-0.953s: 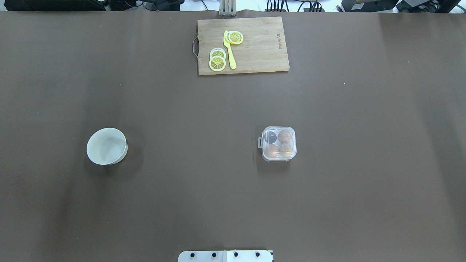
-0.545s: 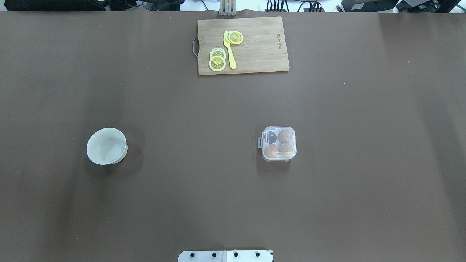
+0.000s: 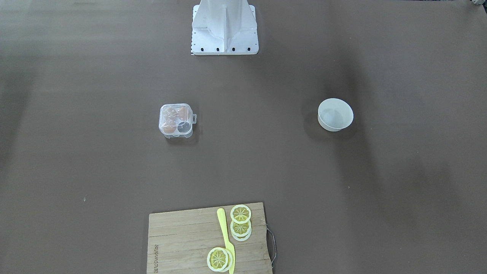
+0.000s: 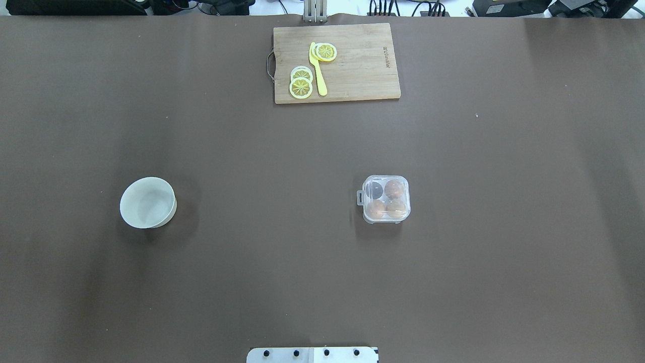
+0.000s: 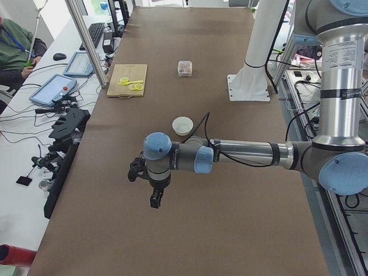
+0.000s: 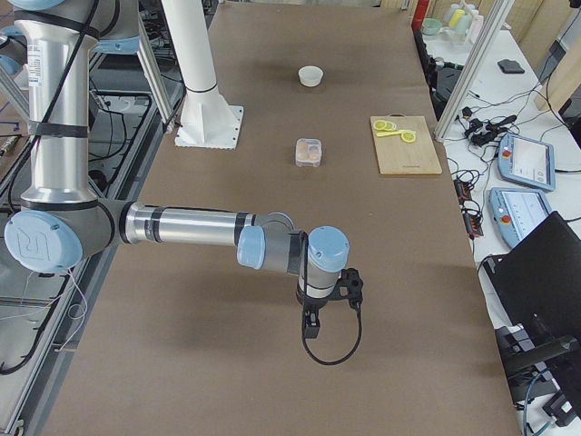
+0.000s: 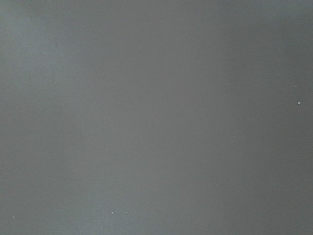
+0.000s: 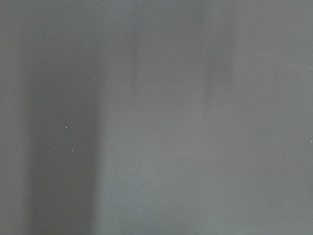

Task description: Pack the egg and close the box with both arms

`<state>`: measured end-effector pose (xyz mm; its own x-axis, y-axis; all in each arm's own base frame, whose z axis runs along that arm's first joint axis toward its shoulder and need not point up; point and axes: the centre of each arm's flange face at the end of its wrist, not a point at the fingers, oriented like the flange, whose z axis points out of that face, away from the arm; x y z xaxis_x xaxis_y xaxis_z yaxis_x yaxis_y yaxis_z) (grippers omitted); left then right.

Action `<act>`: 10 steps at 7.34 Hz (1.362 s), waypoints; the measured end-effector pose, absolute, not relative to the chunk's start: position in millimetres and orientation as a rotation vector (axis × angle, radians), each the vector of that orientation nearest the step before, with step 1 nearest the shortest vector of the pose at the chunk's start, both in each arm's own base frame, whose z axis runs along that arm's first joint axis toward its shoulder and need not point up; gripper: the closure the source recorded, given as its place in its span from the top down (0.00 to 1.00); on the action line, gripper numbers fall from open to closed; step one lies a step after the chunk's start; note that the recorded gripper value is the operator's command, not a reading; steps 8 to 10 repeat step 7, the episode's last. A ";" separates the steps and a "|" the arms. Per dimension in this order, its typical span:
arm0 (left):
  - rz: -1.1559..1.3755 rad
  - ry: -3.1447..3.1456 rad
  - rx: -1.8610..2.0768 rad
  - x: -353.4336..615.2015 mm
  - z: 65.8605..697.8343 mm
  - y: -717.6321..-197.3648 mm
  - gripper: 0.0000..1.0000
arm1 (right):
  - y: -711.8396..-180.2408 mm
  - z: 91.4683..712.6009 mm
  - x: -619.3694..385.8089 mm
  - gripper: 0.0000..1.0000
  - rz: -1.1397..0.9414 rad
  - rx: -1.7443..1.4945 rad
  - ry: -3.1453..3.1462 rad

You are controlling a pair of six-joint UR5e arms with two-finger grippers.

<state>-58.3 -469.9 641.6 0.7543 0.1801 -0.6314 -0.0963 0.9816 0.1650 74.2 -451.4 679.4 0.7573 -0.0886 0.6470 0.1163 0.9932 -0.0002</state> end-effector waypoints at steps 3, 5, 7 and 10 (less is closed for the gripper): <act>0.146 0.703 0.112 -58.3 648.8 -461.5 0.98 | -453.0 678.4 66.3 1.00 -0.130 -0.043 -0.703; 0.144 0.709 0.104 -58.0 651.8 -456.9 0.98 | -453.6 677.0 63.8 1.00 -0.137 -0.041 -0.703; 0.142 0.712 0.101 -57.9 653.0 -454.1 0.98 | -454.6 672.8 61.9 1.00 -0.144 -0.034 -0.702; 0.142 0.712 0.101 -57.9 653.0 -454.1 0.98 | -454.6 672.8 61.9 1.00 -0.144 -0.034 -0.702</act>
